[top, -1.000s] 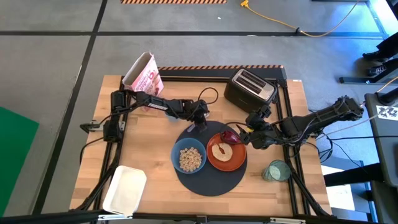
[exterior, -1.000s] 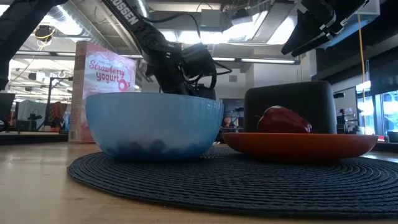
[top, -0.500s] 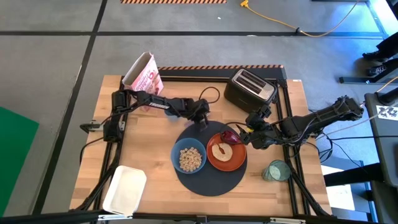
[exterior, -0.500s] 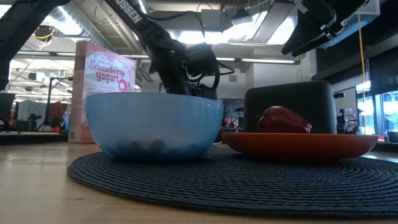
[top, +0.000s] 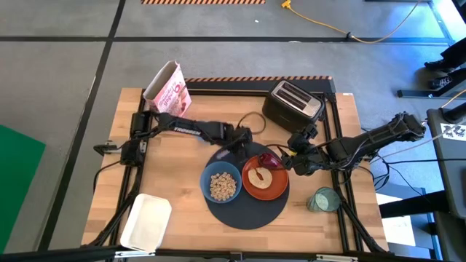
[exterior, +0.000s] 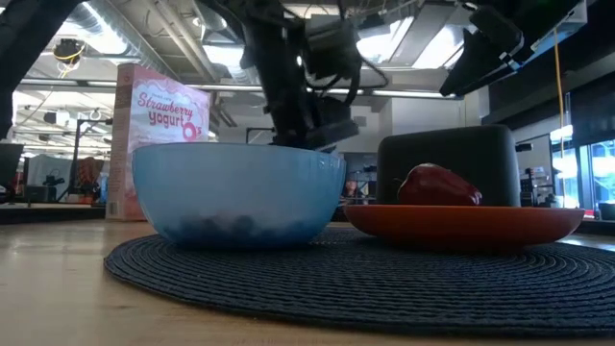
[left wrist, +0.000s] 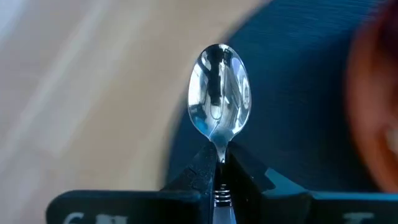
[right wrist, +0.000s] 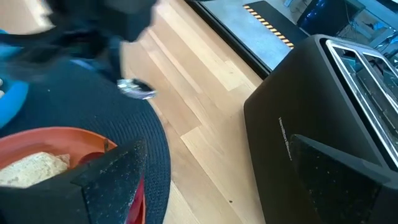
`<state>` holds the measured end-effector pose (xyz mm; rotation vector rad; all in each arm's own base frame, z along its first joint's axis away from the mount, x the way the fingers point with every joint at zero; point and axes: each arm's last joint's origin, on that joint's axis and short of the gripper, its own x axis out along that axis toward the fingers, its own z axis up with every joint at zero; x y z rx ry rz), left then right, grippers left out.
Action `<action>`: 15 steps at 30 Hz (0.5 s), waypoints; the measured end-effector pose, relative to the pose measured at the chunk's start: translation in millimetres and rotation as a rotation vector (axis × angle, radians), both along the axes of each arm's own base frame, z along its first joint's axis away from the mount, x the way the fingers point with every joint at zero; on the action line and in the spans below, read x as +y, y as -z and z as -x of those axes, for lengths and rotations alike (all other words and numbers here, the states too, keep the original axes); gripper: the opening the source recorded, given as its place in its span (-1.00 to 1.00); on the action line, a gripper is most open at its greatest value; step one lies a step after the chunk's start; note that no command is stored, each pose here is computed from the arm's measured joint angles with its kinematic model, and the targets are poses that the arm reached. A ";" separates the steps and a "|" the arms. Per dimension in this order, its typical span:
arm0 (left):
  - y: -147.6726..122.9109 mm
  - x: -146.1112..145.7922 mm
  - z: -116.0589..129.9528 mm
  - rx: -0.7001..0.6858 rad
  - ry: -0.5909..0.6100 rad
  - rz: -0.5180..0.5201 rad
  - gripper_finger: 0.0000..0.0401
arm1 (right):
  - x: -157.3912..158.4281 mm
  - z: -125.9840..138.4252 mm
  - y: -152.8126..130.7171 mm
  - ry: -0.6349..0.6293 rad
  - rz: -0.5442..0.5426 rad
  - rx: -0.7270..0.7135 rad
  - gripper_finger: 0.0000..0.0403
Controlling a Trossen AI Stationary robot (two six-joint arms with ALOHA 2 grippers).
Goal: Arrange a breakfast setting
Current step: Put the blue spoon on the mat
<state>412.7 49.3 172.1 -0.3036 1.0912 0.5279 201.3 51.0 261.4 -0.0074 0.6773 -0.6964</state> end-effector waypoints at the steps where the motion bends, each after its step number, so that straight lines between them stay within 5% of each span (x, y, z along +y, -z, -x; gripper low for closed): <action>1: -0.2 -8.0 -1.3 -0.007 0.008 0.002 -0.87 | -0.1 0.1 0.8 0.000 0.001 0.001 0.90; 8: 0.2 -39.2 -8.5 -0.060 0.006 -0.105 -0.86 | -0.1 -0.3 1.6 0.005 0.006 -0.009 0.90; 15: 32.1 -28.7 -11.4 0.030 -0.009 -0.113 -0.85 | 0.6 -1.6 1.0 -0.001 -0.010 -0.022 0.90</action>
